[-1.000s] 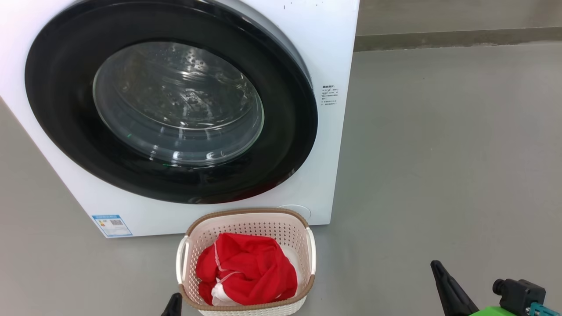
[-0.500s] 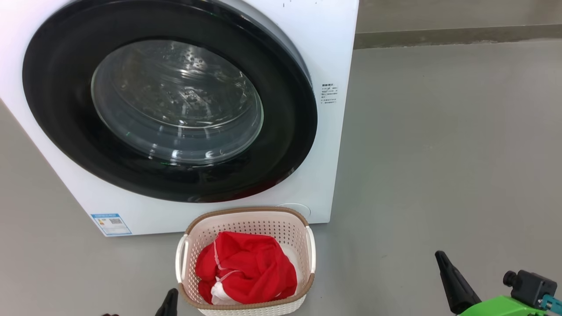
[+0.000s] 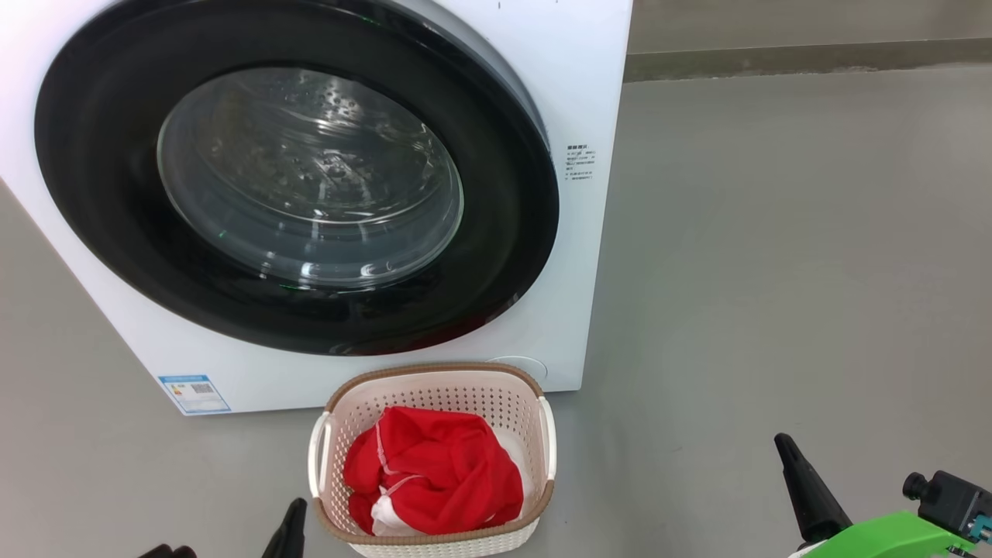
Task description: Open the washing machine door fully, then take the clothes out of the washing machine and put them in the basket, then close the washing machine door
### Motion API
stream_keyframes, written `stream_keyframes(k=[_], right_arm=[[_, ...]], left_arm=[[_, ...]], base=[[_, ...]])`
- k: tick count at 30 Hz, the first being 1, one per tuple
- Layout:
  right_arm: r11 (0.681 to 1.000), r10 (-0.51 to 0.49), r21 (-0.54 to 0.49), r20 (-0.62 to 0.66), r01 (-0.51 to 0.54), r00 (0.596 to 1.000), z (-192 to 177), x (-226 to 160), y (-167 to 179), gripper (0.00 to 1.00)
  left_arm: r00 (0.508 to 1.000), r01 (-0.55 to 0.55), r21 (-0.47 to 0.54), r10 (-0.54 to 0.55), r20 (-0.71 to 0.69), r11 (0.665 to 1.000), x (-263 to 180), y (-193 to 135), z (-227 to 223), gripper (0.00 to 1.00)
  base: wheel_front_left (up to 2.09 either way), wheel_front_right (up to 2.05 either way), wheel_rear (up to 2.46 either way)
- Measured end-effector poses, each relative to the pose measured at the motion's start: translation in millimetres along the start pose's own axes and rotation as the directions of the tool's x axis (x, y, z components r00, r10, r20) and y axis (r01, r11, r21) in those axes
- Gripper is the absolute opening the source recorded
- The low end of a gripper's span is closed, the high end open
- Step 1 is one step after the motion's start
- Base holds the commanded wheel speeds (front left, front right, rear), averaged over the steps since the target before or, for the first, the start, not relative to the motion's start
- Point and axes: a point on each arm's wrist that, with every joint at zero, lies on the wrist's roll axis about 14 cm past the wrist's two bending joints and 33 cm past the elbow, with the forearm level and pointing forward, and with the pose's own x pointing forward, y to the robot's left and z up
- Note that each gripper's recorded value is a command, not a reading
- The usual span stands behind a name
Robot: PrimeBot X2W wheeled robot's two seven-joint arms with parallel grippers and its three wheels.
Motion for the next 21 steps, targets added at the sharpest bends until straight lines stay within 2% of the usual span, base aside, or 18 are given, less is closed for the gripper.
stream_keyframes(k=[11, 21], right_arm=[[0.994, -0.003, 0.105, 0.017, 0.001, 1.000, 6.5, 4.5, -0.8, 0.00], [0.978, -0.001, 0.209, 0.029, -0.005, 1.000, 11.7, 9.3, -0.1, 0.00]], left_arm=[[1.000, 0.006, -0.119, -0.006, -0.002, 0.993, 4.7, -0.1, 3.3, 0.00], [1.000, 0.017, -0.234, -0.016, 0.003, 0.972, 9.9, -0.9, 7.4, 0.00]], base=[[0.00, 0.00, 0.00], [0.00, 0.00, 0.00]])
